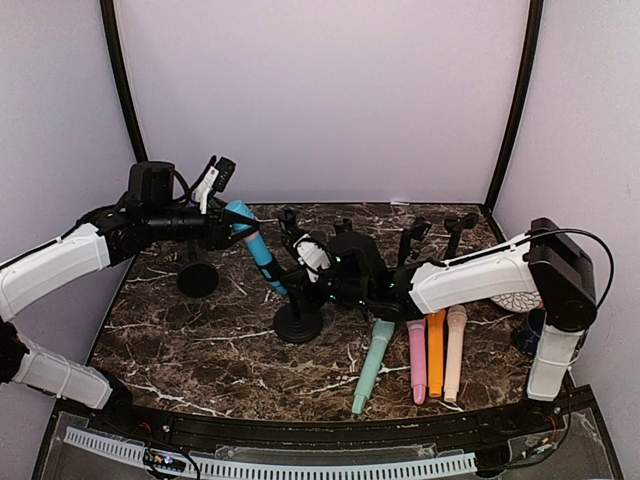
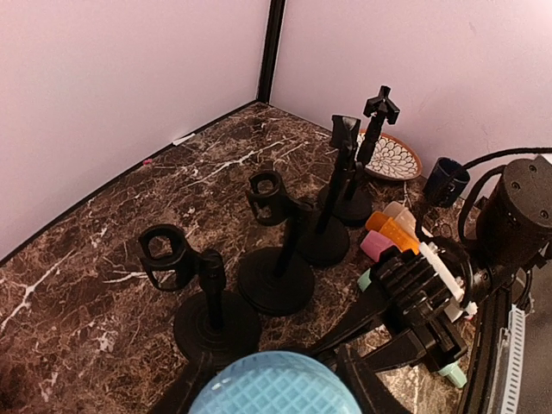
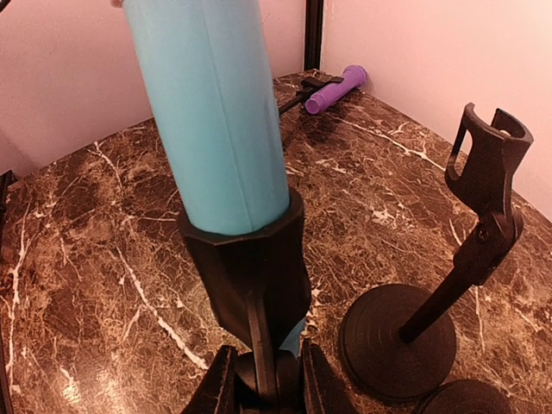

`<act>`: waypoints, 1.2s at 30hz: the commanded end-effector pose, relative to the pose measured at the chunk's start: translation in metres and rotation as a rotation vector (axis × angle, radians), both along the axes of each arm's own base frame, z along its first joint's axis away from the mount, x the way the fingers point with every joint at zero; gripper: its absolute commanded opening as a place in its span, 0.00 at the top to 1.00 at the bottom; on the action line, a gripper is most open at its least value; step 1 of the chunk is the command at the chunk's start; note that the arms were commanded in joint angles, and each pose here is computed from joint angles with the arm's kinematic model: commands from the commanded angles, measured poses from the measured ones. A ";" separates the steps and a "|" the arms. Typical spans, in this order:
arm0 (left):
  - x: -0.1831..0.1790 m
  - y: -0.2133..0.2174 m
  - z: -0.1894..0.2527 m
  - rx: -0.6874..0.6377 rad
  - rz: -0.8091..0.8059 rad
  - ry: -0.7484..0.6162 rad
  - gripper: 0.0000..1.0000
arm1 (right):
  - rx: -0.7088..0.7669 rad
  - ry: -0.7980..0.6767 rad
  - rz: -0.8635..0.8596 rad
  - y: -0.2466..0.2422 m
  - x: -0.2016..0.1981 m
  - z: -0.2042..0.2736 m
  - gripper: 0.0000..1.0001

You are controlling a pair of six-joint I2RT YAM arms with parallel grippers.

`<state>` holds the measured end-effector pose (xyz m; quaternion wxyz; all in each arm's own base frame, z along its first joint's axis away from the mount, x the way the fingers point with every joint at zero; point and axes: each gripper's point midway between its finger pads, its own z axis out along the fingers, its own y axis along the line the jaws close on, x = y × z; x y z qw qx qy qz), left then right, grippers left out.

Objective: Remove the microphone from the stand
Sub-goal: Remove the microphone from the microphone stand.

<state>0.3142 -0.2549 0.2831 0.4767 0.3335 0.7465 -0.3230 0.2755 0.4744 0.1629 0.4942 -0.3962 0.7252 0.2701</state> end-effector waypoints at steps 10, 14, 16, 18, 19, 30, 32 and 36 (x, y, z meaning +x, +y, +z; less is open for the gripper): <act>-0.002 0.008 0.027 0.088 0.074 -0.246 1.00 | -0.099 0.145 -0.051 -0.014 0.006 -0.047 1.00; 0.006 0.022 0.033 0.082 0.154 -0.248 1.00 | -0.109 0.139 -0.045 -0.013 0.004 -0.047 1.00; 0.012 0.029 0.037 0.059 0.183 -0.234 1.00 | -0.115 0.130 -0.042 -0.012 0.003 -0.047 1.00; 0.018 0.038 0.039 0.023 0.202 -0.206 1.00 | -0.120 0.118 -0.038 -0.011 0.002 -0.046 1.00; 0.022 0.045 0.042 -0.012 0.213 -0.185 1.00 | -0.122 0.114 -0.034 -0.010 0.001 -0.046 1.00; 0.036 0.068 0.049 -0.116 0.253 -0.124 1.00 | -0.176 0.053 -0.003 -0.003 -0.009 -0.047 1.00; 0.036 0.068 0.050 -0.117 0.255 -0.125 1.00 | -0.176 0.050 -0.003 -0.003 -0.009 -0.047 1.00; 0.036 0.067 0.048 -0.117 0.247 -0.123 1.00 | -0.171 0.045 -0.008 -0.004 -0.008 -0.045 1.00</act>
